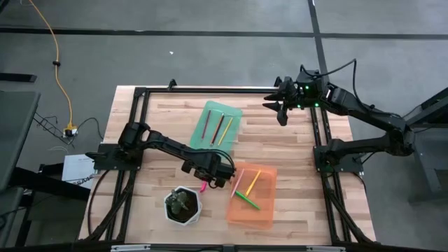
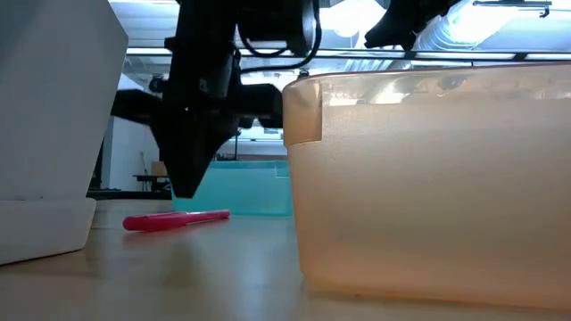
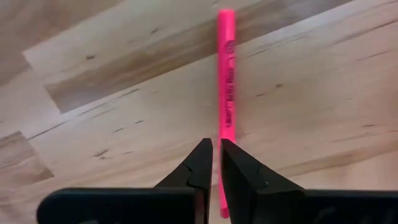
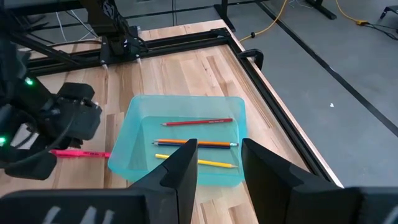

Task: Sort pens & pencils
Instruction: Put the pink pen into the orange bin

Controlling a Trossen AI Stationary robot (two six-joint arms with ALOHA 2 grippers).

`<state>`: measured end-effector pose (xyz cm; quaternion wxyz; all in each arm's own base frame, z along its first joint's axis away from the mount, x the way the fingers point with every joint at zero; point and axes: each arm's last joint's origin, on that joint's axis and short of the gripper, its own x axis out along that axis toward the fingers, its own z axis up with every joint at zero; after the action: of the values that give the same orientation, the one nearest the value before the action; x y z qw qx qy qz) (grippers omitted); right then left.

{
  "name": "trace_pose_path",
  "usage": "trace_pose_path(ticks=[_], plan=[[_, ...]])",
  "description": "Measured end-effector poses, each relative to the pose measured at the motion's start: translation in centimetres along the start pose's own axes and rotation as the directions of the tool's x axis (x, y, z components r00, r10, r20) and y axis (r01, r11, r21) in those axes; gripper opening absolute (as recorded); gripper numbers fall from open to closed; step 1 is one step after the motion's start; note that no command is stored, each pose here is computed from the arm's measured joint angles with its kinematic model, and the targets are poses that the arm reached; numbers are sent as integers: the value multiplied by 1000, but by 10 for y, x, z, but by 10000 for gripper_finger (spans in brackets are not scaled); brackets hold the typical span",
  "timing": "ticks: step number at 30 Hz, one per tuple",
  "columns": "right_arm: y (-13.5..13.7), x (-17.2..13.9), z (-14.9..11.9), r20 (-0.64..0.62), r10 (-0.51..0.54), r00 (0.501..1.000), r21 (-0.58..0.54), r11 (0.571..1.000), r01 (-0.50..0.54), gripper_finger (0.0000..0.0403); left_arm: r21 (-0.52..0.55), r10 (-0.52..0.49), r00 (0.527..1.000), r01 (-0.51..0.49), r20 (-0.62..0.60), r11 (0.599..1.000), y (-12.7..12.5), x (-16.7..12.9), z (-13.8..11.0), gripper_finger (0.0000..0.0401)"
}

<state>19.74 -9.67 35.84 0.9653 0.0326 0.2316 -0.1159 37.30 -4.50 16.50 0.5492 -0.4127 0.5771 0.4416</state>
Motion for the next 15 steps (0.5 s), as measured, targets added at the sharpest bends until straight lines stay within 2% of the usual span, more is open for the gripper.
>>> trace_pose_path(ticks=[7, 15], plan=[[0, 0, -1, -15, 2, 1000, 6, 1000, -2, 117, -6, -33, 999, 33, -1, 999, -1, 7, 1, 26], [0, 0, -1, -14, 2, 1000, 5, 1000, -2, 117, -5, -29, 1000, 29, 3, 1000, -1, 7, 1, 73]])
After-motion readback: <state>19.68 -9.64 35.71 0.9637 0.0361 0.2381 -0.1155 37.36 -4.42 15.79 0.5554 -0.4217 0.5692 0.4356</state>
